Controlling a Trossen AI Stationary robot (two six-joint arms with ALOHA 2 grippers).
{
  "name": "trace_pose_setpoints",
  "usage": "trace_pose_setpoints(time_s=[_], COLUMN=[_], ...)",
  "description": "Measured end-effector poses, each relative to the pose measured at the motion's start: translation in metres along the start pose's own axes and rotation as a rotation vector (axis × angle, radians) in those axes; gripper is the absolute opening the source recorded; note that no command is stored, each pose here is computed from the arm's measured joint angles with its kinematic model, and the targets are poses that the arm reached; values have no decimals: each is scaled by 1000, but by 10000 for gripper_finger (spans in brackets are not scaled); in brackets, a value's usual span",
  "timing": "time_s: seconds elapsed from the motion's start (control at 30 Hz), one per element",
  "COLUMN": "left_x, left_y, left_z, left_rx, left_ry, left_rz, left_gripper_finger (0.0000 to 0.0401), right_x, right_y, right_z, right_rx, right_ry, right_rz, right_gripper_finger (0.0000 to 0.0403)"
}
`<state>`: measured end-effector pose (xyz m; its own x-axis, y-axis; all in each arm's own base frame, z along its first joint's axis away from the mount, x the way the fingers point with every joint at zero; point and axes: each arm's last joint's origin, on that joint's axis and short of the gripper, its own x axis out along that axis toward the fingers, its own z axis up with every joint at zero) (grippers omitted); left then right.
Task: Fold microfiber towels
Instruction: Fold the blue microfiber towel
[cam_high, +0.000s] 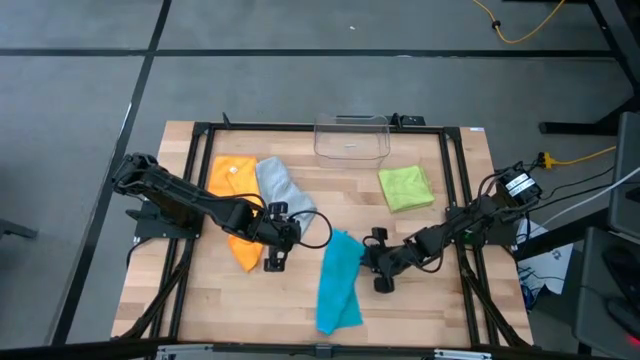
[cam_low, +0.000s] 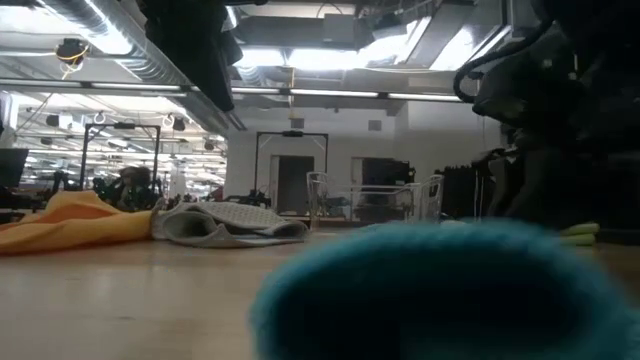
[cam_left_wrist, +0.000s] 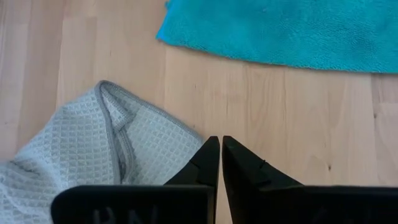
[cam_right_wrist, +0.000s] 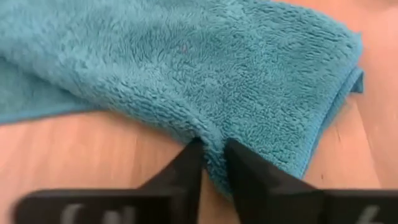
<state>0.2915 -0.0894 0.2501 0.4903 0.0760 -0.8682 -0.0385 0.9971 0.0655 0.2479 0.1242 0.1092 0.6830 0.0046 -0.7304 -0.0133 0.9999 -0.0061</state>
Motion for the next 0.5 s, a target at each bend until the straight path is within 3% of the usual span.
trace_pose_setpoints(time_s=[0.1,0.23,0.5], left_x=[0,0,0], left_y=[-1,-1,-1], left_z=[2,4,4], left_rx=[-4,-2,-3], left_ry=[-18,-38,-41], left_rz=[-5,-11,-13], left_gripper_finger=[14,14,14], right_x=[0,-3,-39], right_y=[2,6,11], right_z=[5,20,83], right_rx=[44,82,27], right_ry=[-51,-161,-362], right_rz=[20,59,-106], right_gripper_finger=[12,13,7])
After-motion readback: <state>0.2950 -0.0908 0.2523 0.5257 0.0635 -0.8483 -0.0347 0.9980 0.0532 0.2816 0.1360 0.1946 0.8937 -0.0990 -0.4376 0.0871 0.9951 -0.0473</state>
